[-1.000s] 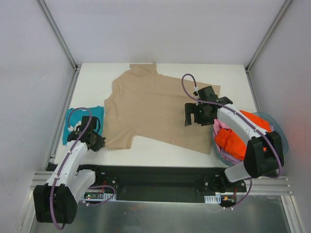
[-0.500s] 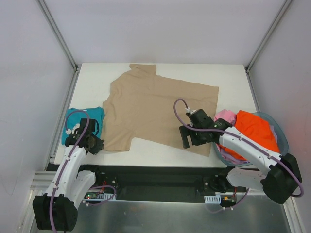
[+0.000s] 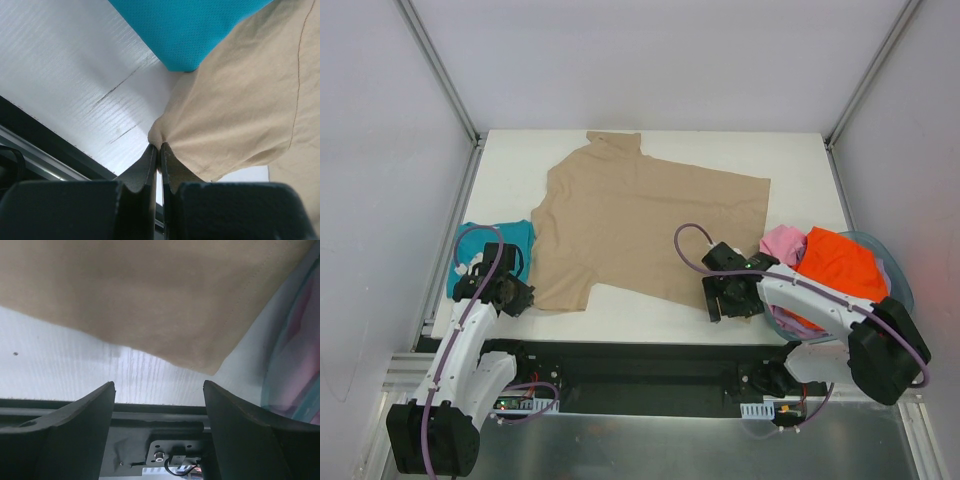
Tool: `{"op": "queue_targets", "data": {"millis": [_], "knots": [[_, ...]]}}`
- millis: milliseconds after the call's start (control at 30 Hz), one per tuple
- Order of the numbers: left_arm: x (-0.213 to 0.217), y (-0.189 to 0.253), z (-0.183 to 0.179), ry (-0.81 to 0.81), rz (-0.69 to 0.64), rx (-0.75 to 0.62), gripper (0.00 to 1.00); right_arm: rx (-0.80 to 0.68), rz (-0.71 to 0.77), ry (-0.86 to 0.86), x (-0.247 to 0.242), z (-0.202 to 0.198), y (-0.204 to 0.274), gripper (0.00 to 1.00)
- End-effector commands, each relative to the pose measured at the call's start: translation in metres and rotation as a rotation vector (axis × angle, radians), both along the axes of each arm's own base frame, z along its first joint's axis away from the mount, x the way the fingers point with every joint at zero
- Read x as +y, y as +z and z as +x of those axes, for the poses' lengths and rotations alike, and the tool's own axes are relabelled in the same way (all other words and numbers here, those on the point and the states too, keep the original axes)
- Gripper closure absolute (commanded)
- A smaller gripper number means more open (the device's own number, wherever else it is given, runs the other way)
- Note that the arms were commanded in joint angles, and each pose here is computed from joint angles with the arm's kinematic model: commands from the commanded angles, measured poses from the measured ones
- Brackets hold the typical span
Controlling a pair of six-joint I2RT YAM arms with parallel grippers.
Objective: Fold and stack the t-shirts
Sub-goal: Grap the side of the flattened tshirt closest away from the robot with both arms
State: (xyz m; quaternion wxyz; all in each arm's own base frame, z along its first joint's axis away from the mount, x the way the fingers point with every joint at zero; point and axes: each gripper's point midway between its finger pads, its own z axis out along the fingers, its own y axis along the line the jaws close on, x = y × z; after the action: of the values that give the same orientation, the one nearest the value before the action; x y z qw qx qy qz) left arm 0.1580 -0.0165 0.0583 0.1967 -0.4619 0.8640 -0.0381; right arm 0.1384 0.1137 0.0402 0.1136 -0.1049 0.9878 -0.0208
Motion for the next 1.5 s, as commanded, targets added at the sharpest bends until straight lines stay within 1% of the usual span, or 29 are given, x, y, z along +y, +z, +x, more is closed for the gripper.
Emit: {"op": "queue_targets", "data": {"millis": [0,100,200,367,467,500,567,600,633,767,867,900,967,1000,1133,1267,1300,1333,1400,1467], "knots": [[-0.003,0.009,0.004,-0.019,-0.01,-0.022,1.0,-0.002,-0.036,-0.055,-0.005,0.012,-0.005,0.27],[-0.003,0.012,0.006,-0.019,-0.01,-0.03,1.0,0.017,0.015,-0.063,0.001,0.015,-0.011,0.31],[-0.004,0.012,0.007,-0.015,-0.012,-0.026,1.0,0.025,0.017,-0.057,0.002,0.018,-0.015,0.36],[-0.004,0.012,0.009,-0.011,-0.015,-0.02,1.0,0.076,0.014,-0.053,0.004,0.013,-0.026,0.4],[-0.005,0.013,0.01,-0.013,-0.02,-0.022,1.0,0.087,0.005,-0.055,0.001,0.012,-0.03,0.46],[-0.005,0.012,0.01,-0.013,-0.019,-0.02,1.0,0.09,0.004,-0.061,0.001,0.012,-0.032,0.49],[-0.005,0.012,0.01,-0.007,-0.02,-0.021,1.0,0.098,0.009,-0.073,0.0,0.012,-0.034,0.52],[-0.005,0.012,0.009,-0.006,-0.021,-0.021,1.0,0.094,0.014,-0.077,0.0,0.014,-0.035,0.56],[-0.005,0.013,0.01,-0.003,-0.022,-0.029,1.0,0.098,0.023,-0.076,0.0,0.014,-0.035,0.59],[-0.007,0.015,0.009,0.009,-0.038,-0.061,1.0,0.121,0.05,-0.083,0.0,0.013,-0.039,0.66],[-0.007,0.013,0.005,0.023,-0.046,-0.081,1.0,0.126,0.049,-0.082,-0.002,0.013,-0.039,0.8],[-0.007,0.011,0.002,0.028,-0.046,-0.079,1.0,0.134,0.049,-0.081,-0.003,0.011,-0.04,0.82],[-0.006,0.01,0.0,0.04,-0.043,-0.085,1.0,0.138,0.048,-0.075,-0.003,0.01,-0.039,0.84],[-0.004,0.011,-0.001,0.044,-0.037,-0.087,1.0,0.14,0.051,-0.073,-0.003,0.009,-0.039,0.89],[-0.001,0.016,-0.006,0.056,-0.022,-0.081,1.0,0.153,0.066,-0.052,-0.003,0.003,-0.031,0.92],[0.006,0.023,-0.021,0.099,0.002,-0.064,1.0,0.204,0.111,-0.037,0.001,-0.016,-0.021,0.94],[0.005,0.023,-0.024,0.121,-0.011,-0.069,1.0,0.217,0.124,-0.027,0.004,-0.021,-0.02,0.94],[0.003,0.027,-0.023,0.116,-0.024,-0.108,1.0,0.215,0.139,-0.021,0.006,-0.023,-0.018,0.94],[0.002,0.03,-0.022,0.117,-0.035,-0.138,1.0,0.238,0.16,-0.011,0.008,-0.032,-0.015,0.94],[0.0,0.036,-0.021,0.11,-0.046,-0.165,1.0,0.225,0.171,0.006,0.009,-0.031,-0.009,0.94]]}}
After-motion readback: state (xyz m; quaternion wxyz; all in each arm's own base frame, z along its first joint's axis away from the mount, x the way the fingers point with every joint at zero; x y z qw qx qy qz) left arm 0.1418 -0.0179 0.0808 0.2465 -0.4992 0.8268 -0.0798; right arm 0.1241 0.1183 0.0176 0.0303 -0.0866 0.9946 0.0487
